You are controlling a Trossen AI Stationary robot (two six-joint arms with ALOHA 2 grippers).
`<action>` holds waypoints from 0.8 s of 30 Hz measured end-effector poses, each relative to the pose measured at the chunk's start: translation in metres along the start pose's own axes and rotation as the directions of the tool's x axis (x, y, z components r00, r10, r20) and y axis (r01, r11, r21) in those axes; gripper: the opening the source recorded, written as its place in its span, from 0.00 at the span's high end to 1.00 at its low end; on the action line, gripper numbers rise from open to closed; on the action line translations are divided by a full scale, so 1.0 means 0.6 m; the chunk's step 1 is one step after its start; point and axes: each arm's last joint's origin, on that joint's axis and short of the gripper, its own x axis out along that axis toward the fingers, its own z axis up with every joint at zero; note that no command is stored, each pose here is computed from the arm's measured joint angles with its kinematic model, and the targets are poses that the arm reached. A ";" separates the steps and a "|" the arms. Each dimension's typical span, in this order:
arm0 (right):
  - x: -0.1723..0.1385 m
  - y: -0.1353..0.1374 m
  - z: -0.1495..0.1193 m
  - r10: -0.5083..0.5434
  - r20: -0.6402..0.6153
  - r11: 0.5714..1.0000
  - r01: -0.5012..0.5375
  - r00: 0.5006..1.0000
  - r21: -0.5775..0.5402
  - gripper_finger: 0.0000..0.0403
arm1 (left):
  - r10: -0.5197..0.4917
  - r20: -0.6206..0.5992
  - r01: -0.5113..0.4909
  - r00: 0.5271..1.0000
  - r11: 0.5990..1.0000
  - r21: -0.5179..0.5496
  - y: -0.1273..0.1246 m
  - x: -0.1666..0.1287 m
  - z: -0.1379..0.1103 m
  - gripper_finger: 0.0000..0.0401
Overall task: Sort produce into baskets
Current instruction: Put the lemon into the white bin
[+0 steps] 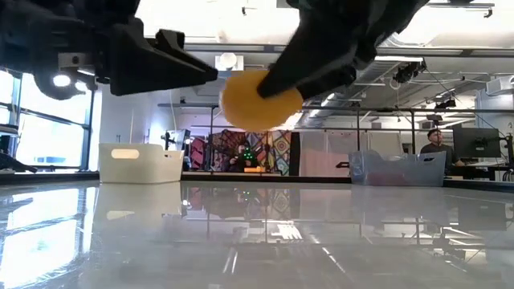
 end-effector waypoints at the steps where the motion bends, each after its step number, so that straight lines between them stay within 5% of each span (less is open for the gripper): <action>1: 0.000 0.000 0.002 0.015 0.007 1.000 -0.015 1.000 0.007 0.53 | 0.021 -0.003 -0.021 1.000 1.000 0.014 -0.003 -0.001 0.004 0.67; 12: 0.006 -0.005 0.019 0.115 0.035 0.992 -0.117 0.993 0.053 0.53 | 0.040 0.021 -0.041 0.999 0.998 0.046 -0.024 -0.004 0.028 0.39; 24: 0.008 -0.011 0.035 0.205 0.067 0.976 -0.210 0.976 0.063 0.53 | 0.048 0.001 -0.048 0.999 0.997 0.053 -0.025 -0.004 0.026 0.34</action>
